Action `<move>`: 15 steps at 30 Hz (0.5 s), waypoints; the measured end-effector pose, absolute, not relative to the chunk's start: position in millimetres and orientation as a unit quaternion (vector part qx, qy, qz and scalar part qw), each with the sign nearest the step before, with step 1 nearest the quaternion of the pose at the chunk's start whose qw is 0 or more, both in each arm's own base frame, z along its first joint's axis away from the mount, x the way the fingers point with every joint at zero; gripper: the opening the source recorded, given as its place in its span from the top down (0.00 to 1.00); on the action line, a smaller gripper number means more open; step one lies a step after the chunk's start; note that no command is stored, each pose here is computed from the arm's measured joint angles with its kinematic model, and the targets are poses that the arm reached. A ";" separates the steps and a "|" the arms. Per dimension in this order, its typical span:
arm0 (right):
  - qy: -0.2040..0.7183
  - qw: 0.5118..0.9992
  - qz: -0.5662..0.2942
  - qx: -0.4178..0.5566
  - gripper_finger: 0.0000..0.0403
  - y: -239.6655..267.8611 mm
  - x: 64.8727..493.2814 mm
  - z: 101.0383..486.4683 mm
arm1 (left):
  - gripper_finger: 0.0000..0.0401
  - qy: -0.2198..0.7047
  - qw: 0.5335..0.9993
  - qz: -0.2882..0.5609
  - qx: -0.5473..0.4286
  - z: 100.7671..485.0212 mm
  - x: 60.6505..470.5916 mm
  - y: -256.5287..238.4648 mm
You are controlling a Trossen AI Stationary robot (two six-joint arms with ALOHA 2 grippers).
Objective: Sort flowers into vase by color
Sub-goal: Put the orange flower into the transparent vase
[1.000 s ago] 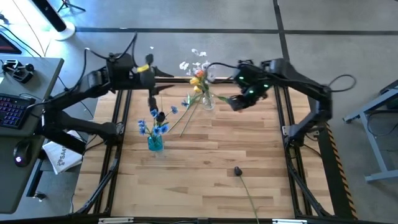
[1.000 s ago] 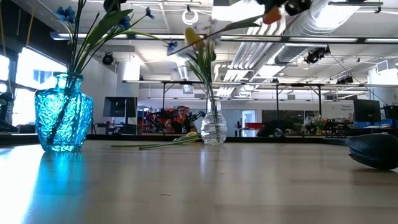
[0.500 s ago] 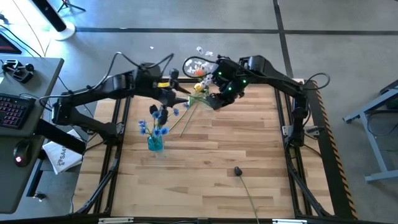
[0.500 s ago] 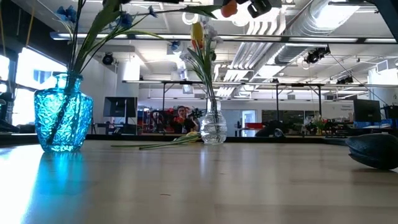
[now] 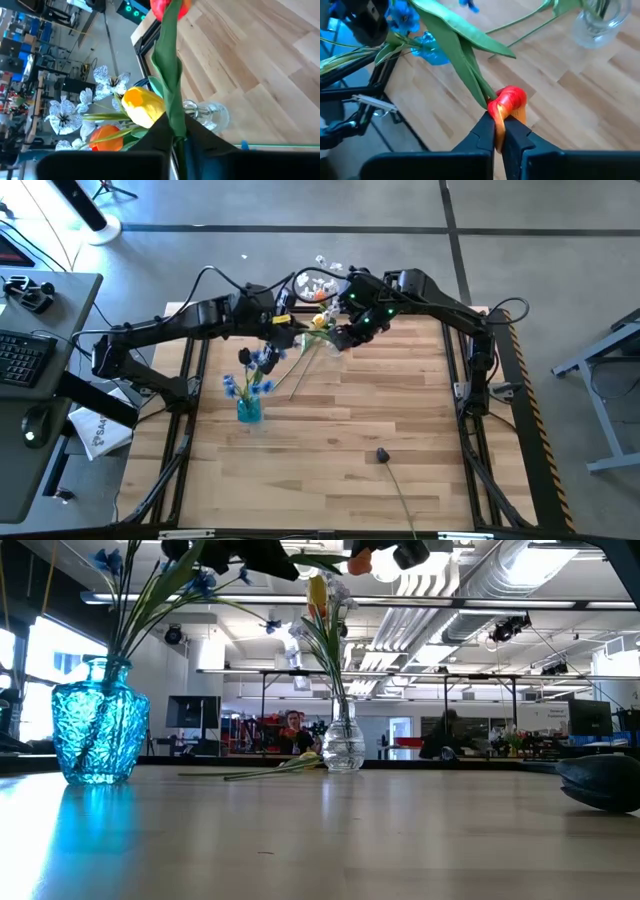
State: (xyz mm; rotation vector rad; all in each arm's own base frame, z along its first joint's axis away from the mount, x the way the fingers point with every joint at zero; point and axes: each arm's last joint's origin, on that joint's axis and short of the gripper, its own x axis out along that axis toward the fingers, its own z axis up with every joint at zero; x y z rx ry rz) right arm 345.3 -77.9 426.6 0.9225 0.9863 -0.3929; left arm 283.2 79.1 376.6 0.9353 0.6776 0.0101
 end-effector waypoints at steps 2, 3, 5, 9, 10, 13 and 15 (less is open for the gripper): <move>0.450 0.776 -0.179 0.405 0.94 -77.0 346.7 427.1 | 0.98 0.318 0.842 0.009 0.435 377.9 281.7 78.7; 0.448 0.782 -0.173 0.397 0.91 -76.9 347.5 427.6 | 0.98 0.316 0.845 0.012 0.432 379.2 280.4 78.4; 0.441 0.793 -0.163 0.387 0.84 -77.0 348.2 429.6 | 0.99 0.314 0.848 0.019 0.427 382.0 277.4 78.2; 0.417 0.821 -0.143 0.363 0.62 -74.8 337.5 444.2 | 1.00 0.306 0.855 0.047 0.417 390.5 267.0 84.9; 0.407 0.829 -0.143 0.355 0.56 -73.7 331.4 450.7 | 1.00 0.301 0.858 0.060 0.411 393.6 263.7 88.0; 0.373 0.855 -0.179 0.311 0.42 -69.2 313.4 467.7 | 1.00 0.280 0.869 0.109 0.393 405.1 251.5 100.4; 0.346 0.876 -0.220 0.255 0.34 -63.4 302.5 478.8 | 1.00 0.255 0.877 0.145 0.380 414.4 243.8 107.8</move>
